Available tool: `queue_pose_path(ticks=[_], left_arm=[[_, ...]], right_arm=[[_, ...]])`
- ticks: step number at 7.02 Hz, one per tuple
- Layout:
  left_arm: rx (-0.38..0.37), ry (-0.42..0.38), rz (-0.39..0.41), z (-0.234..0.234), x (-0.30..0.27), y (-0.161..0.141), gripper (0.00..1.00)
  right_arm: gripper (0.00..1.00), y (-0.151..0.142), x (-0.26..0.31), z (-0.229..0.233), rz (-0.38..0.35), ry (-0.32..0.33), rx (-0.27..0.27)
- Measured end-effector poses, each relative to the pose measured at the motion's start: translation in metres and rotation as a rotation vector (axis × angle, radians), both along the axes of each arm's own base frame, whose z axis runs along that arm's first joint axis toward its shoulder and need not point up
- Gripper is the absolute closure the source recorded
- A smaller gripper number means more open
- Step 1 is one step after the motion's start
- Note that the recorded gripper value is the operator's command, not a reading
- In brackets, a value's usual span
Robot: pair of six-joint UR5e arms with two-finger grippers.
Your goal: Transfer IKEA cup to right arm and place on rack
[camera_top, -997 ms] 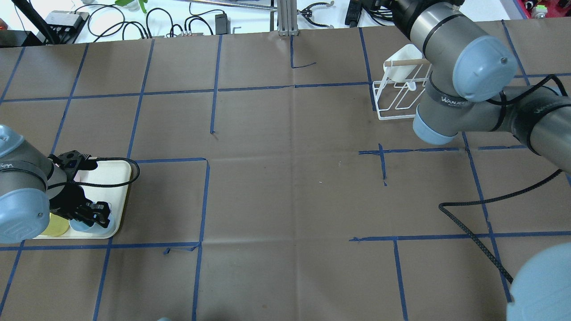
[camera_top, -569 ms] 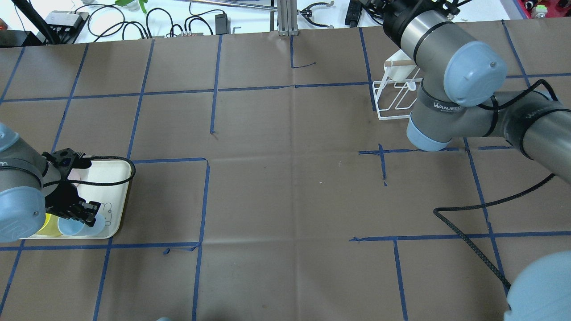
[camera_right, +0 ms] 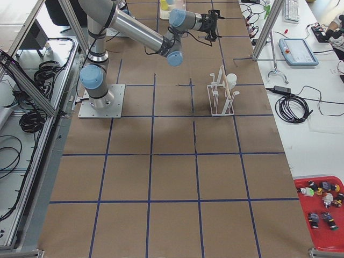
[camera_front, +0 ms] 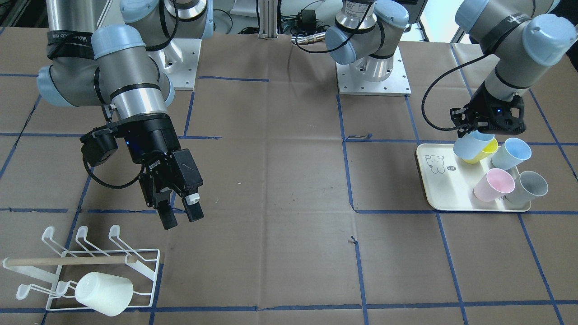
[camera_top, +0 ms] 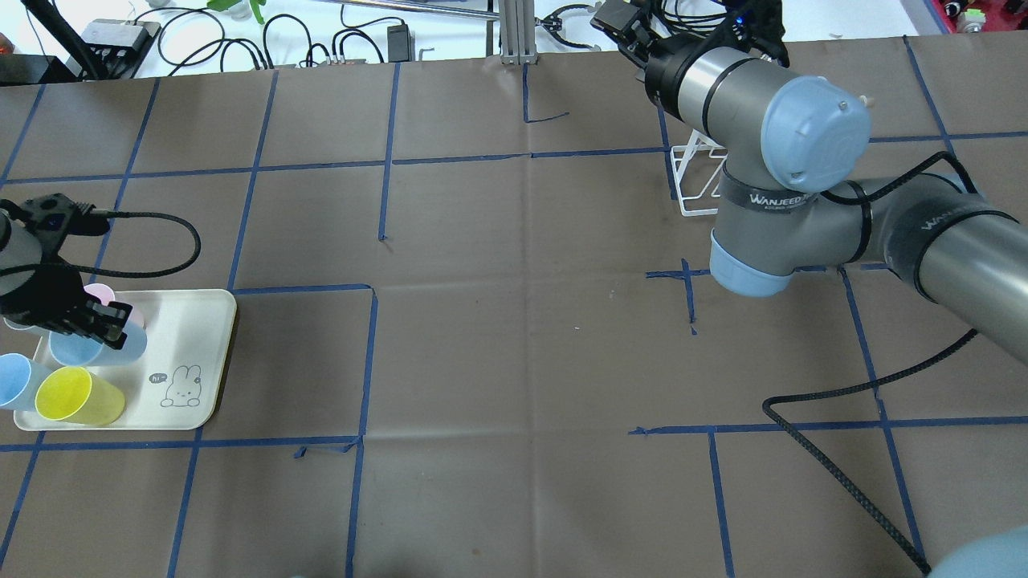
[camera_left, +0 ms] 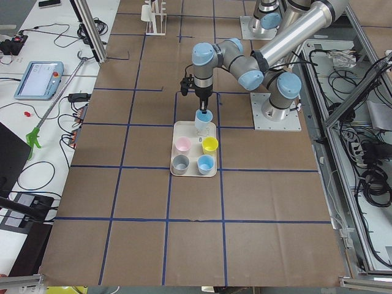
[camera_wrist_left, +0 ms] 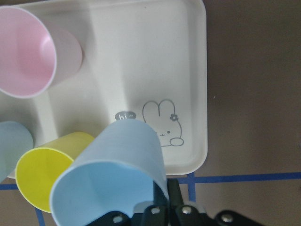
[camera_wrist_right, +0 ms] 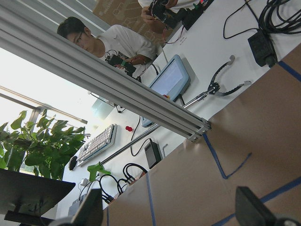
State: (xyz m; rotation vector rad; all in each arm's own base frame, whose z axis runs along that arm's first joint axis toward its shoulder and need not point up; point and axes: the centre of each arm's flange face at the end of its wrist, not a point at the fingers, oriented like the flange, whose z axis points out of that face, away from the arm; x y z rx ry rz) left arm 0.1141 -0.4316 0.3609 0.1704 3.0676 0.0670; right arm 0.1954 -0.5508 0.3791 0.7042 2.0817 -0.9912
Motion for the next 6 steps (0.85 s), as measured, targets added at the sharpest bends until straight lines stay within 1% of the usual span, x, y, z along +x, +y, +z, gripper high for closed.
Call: queue_pose_path(ticks=[1, 2, 3, 4, 5, 6], left_arm=[[-0.032, 0.015, -0.021, 0.04, 0.001, -0.02, 1.0], [-0.078, 0.043, -0.052, 0.075, 0.002, -0.043, 1.0], [-0.13, 0.081, -0.092, 0.099, 0.004, -0.067, 1.0], [-0.187, 0.137, -0.138, 0.11, 0.007, -0.092, 1.0], [-0.259, 0.199, -0.201, 0.111, 0.007, -0.113, 1.0], [-0.35, 0.257, -0.275, 0.104, 0.006, -0.134, 1.0]], right_arm=[[0.0, 0.011, 0.005, -0.004, -0.004, -0.061, 0.071], [0.0, 0.023, 0.009, -0.009, 0.002, -0.141, 0.134], [0.01, 0.035, 0.012, -0.016, -0.006, -0.222, 0.181], [0.01, 0.045, 0.014, -0.018, -0.016, -0.277, 0.168], [0.01, 0.055, 0.018, -0.017, -0.019, -0.313, 0.131], [0.01, 0.065, 0.025, -0.019, -0.036, -0.36, 0.126]])
